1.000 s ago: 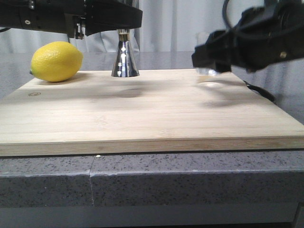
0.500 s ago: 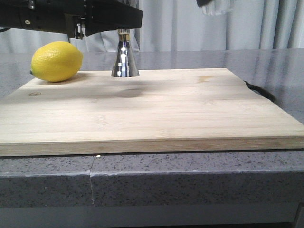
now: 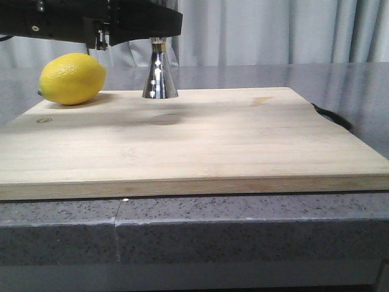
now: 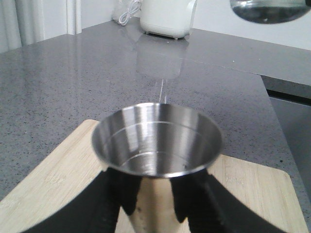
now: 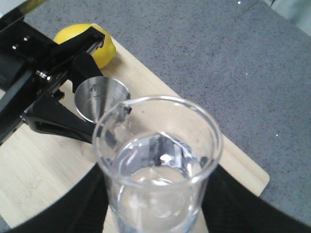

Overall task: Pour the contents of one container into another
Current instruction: 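Lift the beaker and carry it above the jigger with the right gripper, then tilt the beaker with the right gripper, pouring liquid into the jigger, then tilt the beaker upright and lower it back onto the board, then open the right gripper and raise it away from the beaker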

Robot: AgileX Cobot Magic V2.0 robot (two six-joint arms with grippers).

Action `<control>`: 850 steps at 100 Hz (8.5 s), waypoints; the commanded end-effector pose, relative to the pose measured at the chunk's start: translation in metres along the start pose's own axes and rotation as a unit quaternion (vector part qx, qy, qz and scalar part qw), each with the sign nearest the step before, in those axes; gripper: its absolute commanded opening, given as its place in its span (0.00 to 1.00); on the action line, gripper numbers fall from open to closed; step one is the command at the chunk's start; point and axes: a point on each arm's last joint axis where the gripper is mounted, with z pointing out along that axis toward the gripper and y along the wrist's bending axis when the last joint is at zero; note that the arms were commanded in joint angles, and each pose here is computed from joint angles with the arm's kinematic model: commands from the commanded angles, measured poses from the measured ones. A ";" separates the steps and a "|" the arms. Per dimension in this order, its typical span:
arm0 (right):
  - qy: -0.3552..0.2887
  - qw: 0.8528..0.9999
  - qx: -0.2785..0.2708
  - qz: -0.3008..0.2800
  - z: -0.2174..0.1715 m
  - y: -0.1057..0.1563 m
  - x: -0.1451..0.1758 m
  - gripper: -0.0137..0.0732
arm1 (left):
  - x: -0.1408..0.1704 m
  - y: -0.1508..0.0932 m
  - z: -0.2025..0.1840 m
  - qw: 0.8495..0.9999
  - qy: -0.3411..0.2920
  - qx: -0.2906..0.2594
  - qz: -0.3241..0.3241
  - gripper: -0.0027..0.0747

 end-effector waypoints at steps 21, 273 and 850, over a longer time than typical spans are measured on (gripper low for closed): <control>-0.013 0.996 0.000 -0.093 -0.007 -0.007 -0.031 0.46 | -0.033 -0.010 -0.002 0.997 -0.076 0.022 0.009 0.30; 0.068 0.874 0.059 -0.478 0.043 -0.001 -0.049 0.46 | -0.033 -0.010 -0.002 0.997 -0.076 0.022 0.009 0.30; -0.160 0.982 -0.007 0.098 0.143 -0.065 0.154 0.58 | -0.033 -0.010 -0.002 0.997 -0.076 0.022 0.009 0.30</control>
